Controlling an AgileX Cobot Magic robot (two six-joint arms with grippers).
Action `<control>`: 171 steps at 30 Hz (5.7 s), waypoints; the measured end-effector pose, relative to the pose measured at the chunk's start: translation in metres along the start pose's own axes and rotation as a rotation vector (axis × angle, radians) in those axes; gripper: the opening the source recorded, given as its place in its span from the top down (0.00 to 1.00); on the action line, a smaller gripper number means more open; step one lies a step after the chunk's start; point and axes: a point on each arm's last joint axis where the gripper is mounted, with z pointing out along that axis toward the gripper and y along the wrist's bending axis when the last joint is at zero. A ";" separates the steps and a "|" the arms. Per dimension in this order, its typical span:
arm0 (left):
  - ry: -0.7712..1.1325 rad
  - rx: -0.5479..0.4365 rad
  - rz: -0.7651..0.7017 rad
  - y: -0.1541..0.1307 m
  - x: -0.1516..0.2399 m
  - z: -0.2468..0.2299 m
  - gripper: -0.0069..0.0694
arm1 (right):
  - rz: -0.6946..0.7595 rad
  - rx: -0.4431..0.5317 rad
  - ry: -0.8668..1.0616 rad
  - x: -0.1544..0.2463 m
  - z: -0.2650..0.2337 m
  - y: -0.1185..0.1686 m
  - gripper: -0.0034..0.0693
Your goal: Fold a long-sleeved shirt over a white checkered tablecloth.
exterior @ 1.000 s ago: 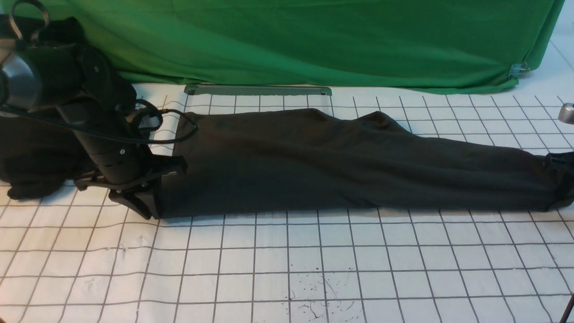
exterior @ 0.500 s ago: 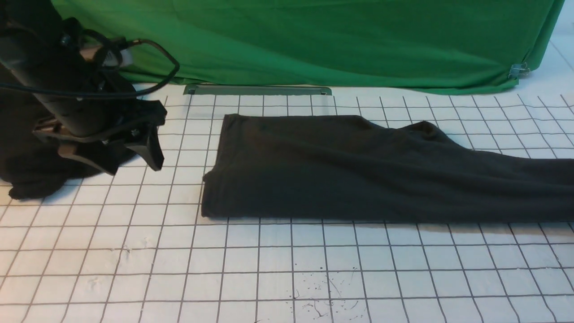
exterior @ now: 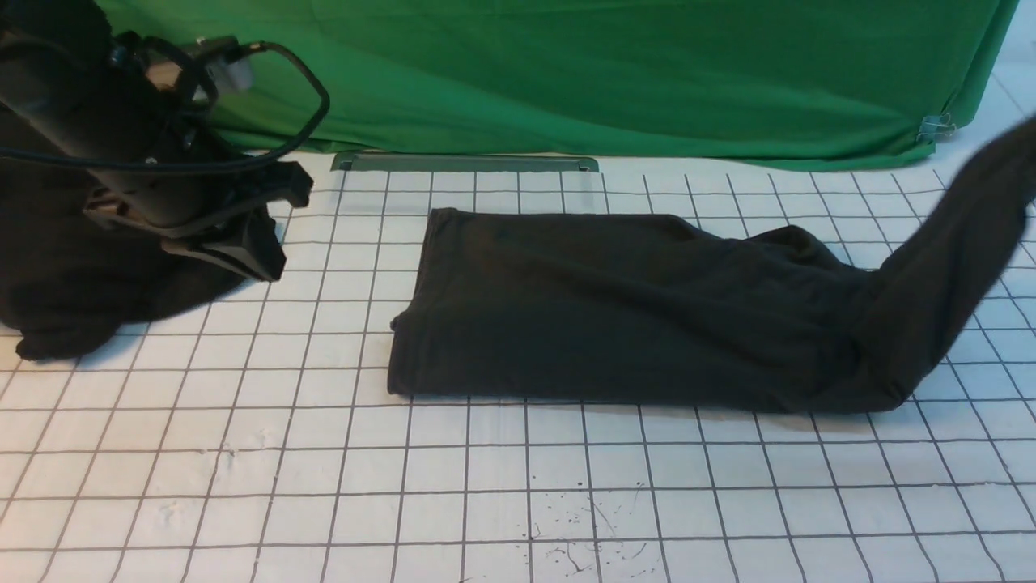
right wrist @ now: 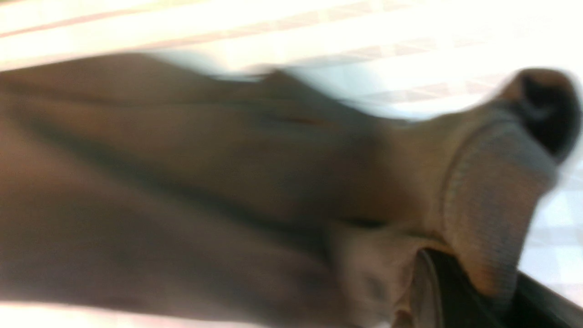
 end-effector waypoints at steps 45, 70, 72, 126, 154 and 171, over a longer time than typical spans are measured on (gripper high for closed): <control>0.084 0.148 -0.121 0.000 0.023 0.053 0.25 | -0.307 0.032 0.380 0.087 0.084 0.101 0.16; 0.137 0.162 -0.069 -0.025 0.026 0.141 0.87 | -0.367 0.097 0.467 0.127 0.187 0.070 0.78; 0.142 0.168 -0.063 -0.026 0.026 0.137 0.90 | -0.369 0.096 0.468 0.127 0.187 0.070 0.88; 0.354 0.136 0.069 -0.065 0.118 0.051 0.26 | -0.499 0.149 0.599 0.164 0.062 0.098 0.56; -0.013 0.082 0.105 -0.065 0.117 -0.019 0.63 | -0.575 -0.283 -0.919 0.288 -0.162 0.002 0.93; -0.090 0.065 0.119 -0.064 0.110 -0.019 0.73 | -0.563 -0.304 -0.989 0.288 -0.152 0.003 0.89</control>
